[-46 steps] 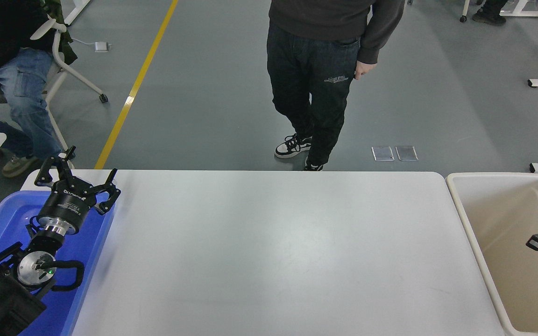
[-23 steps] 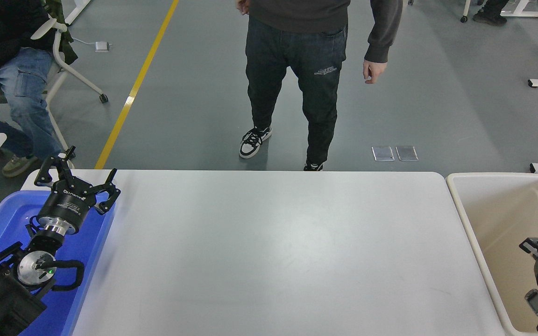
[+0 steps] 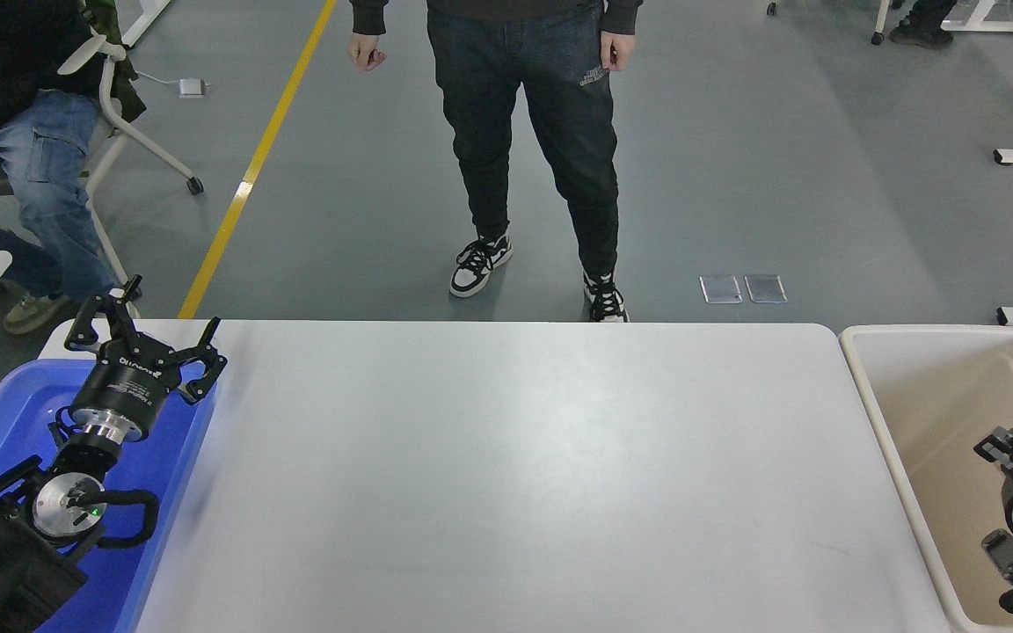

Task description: Clean the table surface

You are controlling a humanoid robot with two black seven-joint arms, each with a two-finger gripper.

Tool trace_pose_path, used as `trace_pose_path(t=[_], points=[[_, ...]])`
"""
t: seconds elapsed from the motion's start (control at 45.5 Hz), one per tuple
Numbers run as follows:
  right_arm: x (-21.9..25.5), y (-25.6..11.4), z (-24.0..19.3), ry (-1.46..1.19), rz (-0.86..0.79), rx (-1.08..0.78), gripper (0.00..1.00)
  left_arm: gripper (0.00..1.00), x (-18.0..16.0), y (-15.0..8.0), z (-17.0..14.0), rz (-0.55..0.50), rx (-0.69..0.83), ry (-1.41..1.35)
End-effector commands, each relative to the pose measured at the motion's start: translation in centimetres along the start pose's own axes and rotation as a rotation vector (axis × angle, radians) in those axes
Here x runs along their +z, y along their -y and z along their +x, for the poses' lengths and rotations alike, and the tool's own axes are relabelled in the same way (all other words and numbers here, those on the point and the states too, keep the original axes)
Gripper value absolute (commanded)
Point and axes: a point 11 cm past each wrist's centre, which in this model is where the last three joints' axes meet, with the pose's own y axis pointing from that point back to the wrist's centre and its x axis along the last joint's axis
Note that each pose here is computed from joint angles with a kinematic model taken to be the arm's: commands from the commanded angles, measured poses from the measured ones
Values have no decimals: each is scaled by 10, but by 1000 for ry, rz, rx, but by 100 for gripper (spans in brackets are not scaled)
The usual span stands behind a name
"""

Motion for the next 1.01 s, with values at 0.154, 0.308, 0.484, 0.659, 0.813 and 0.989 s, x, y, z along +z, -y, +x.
trace_pose_path(t=[0.154, 0.308, 0.484, 0.659, 0.813, 0.989], points=[[-12, 7, 15, 233, -28, 2, 99, 100, 0, 0, 0, 1, 0, 1], [-27, 11, 20, 379, -11, -11, 99, 100, 0, 0, 0, 0, 0, 0], [-54, 18, 36, 675, 25, -93, 98, 100, 0, 0, 0, 0, 0, 0], [-96, 19, 54, 1134, 143, -79, 99, 100, 0, 0, 0, 0, 0, 0], [-137, 11, 47, 1295, 247, -211, 100, 100, 0, 0, 0, 1, 0, 1], [-183, -12, 38, 1433, 372, -376, 100, 100, 0, 0, 0, 0, 0, 0]])
